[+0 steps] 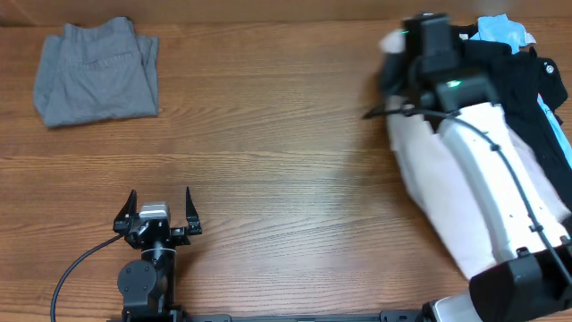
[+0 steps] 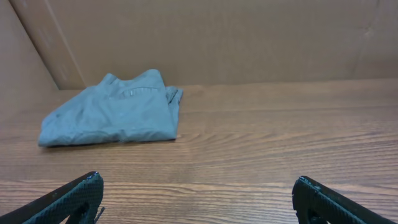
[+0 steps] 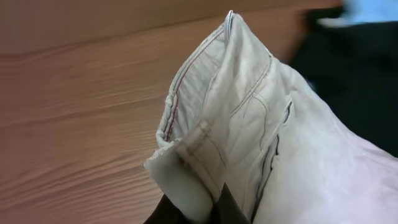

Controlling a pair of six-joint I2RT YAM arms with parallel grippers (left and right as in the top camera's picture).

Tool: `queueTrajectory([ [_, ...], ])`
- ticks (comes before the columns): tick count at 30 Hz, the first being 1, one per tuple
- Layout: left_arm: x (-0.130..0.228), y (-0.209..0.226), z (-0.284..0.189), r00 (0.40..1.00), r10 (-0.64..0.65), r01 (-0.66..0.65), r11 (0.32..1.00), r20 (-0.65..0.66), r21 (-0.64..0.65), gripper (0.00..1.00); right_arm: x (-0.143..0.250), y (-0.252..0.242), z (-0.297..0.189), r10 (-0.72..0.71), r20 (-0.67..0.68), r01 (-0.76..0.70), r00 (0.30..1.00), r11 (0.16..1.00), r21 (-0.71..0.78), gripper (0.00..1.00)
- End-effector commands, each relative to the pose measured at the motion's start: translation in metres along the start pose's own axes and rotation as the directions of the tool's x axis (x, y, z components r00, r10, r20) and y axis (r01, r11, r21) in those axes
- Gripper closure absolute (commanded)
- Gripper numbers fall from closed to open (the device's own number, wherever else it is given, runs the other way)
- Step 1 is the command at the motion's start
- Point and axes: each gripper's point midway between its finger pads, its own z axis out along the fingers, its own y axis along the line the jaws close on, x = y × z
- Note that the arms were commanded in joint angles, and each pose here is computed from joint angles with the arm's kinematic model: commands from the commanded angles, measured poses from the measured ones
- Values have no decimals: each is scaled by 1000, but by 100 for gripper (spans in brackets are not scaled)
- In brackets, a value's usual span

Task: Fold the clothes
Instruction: 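Pull the beige pants left out of the pile with the right gripper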

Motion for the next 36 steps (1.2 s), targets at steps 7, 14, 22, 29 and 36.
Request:
queueTrajectory([
  [7, -1, 0, 0, 1000, -13, 13, 1000, 10, -3, 0, 72, 157, -15, -89, -130, 37, 988, 933, -359, 96],
  [14, -1, 0, 0, 1000, -13, 13, 1000, 10, -3, 0, 150, 230, -27, -239, -207, 122, 949, 882, -456, 93],
  [22, -1, 0, 0, 1000, -13, 13, 1000, 10, -3, 0, 155, 252, -47, -269, -171, 151, 948, 851, -503, 50],
  [29, -1, 0, 0, 1000, -13, 13, 1000, 10, -3, 0, 82, 179, -68, -123, -159, 48, 980, 911, -410, 30],
  [36, -1, 0, 0, 1000, -13, 13, 1000, 10, -3, 0, 32, 40, -64, 45, -171, -76, 984, 981, -181, 0],
])
